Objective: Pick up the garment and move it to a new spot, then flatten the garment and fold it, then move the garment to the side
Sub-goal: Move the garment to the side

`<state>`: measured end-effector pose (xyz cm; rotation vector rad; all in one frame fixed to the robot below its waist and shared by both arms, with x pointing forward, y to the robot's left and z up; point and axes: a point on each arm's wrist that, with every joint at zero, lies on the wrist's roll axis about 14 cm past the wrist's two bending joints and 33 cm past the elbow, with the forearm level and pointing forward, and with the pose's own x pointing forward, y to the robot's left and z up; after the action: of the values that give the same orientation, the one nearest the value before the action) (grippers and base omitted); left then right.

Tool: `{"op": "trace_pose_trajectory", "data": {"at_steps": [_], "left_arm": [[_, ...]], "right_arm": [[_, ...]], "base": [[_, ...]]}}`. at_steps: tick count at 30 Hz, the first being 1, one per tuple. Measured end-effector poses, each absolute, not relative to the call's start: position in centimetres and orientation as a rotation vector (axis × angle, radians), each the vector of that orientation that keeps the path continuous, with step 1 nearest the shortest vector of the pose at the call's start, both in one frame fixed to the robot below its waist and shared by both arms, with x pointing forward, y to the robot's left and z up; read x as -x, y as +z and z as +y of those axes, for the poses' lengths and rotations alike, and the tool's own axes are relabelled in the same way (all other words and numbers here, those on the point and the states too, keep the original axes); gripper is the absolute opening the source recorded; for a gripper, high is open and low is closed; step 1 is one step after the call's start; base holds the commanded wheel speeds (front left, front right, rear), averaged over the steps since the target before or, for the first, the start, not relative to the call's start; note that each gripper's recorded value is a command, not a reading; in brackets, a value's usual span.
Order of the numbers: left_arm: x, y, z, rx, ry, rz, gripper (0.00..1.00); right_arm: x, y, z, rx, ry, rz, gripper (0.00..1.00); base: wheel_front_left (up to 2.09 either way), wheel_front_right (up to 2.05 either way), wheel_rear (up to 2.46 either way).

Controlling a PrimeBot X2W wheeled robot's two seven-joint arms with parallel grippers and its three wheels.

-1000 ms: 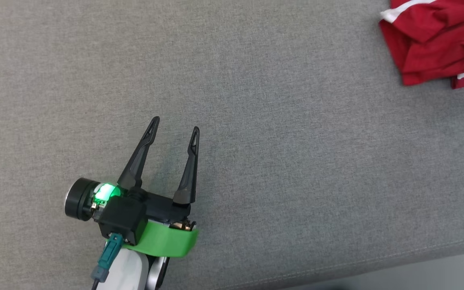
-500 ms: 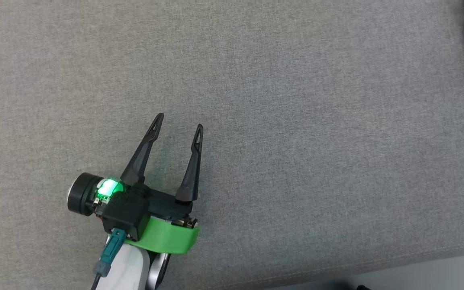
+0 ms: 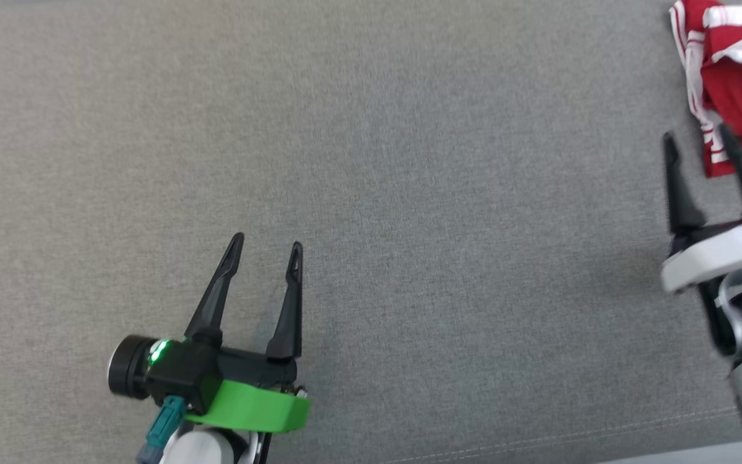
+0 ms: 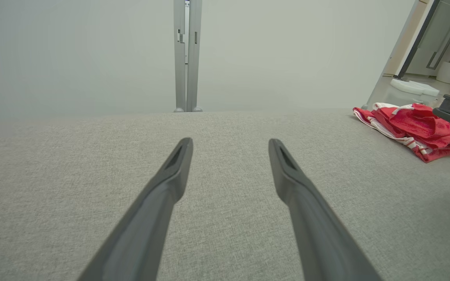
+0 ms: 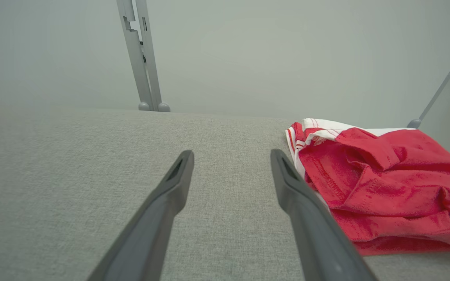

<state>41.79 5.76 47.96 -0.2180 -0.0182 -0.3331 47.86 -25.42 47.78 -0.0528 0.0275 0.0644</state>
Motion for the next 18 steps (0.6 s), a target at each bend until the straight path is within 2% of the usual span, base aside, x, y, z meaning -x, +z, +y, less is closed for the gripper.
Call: {"op": "trace_pose_trajectory", "data": {"at_steps": [9, 18], "left_arm": [[-38.6, 50.1, 9.3, 0.235, -0.201, -0.051, 1.00], [-35.6, 52.6, 10.8, 0.229, -0.174, -0.122, 1.00]], "right_arm": [[-42.3, 51.1, -18.1, -0.090, 0.164, -0.088, 1.00], [-37.5, 54.2, -16.8, -0.119, 0.161, -0.184, 1.00]], "base": [[0.00, 0.00, 0.00], [0.00, 0.00, 0.00]]}}
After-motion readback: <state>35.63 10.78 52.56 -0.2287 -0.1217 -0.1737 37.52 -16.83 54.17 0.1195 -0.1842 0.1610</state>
